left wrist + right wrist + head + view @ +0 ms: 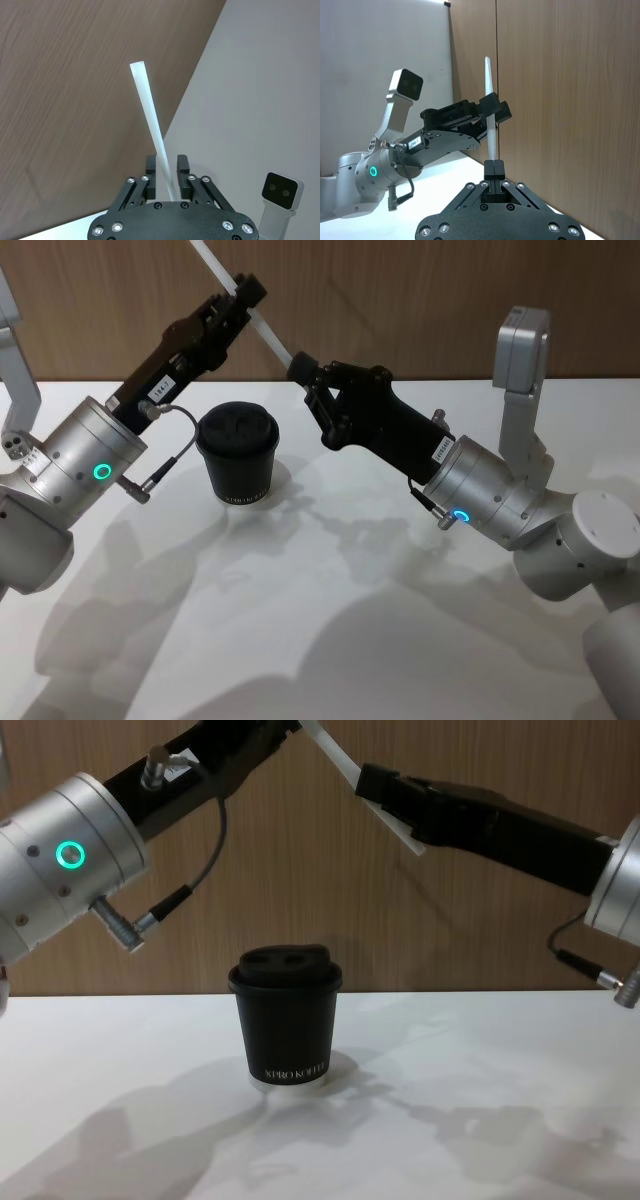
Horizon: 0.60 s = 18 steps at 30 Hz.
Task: Pick up the straw with one hand, pass it to the other hand, and insert it into the cup.
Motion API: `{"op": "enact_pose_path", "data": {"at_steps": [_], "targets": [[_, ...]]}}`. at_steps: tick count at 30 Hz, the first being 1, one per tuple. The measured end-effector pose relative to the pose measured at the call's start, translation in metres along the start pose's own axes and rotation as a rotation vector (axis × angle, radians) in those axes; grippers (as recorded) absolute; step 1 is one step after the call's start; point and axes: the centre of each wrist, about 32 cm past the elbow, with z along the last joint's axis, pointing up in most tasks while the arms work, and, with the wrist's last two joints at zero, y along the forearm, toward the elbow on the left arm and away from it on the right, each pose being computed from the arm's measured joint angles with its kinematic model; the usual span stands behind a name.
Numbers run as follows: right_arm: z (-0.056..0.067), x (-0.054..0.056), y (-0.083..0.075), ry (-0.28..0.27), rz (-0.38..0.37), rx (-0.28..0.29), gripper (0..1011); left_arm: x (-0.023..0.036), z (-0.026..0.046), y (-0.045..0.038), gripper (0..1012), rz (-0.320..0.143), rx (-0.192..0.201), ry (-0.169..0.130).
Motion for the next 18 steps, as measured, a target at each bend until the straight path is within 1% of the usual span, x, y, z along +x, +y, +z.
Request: {"op": "enact_pose_path", "data": {"at_steps": [3, 4, 6, 7, 11, 18], "targets": [[0.0, 0.0, 0.0, 0.0, 0.0, 0.0, 0, 0.0, 0.0006, 0.0009, 221, 0.001, -0.002, -0.003], [0.0, 0.0, 0.0, 0.0, 0.0, 0.0, 0, 0.0, 0.0006, 0.0009, 159, 0.001, -0.002, -0.003], [0.0, 0.0, 0.0, 0.0, 0.0, 0.0, 0, -0.0002, 0.001, 0.002, 125, 0.003, -0.002, -0.006], [0.0, 0.0, 0.0, 0.0, 0.0, 0.0, 0, -0.0003, 0.0011, 0.0024, 74, 0.004, -0.003, -0.007], [0.0, -0.0001, 0.0001, 0.0, 0.0, 0.0, 0, -0.0007, 0.0015, 0.0047, 33, 0.01, -0.003, -0.013], [0.0, -0.0002, 0.0002, 0.0, 0.001, 0.0, 0, -0.0016, 0.0024, 0.01, 6, 0.027, -0.003, -0.023]]}}
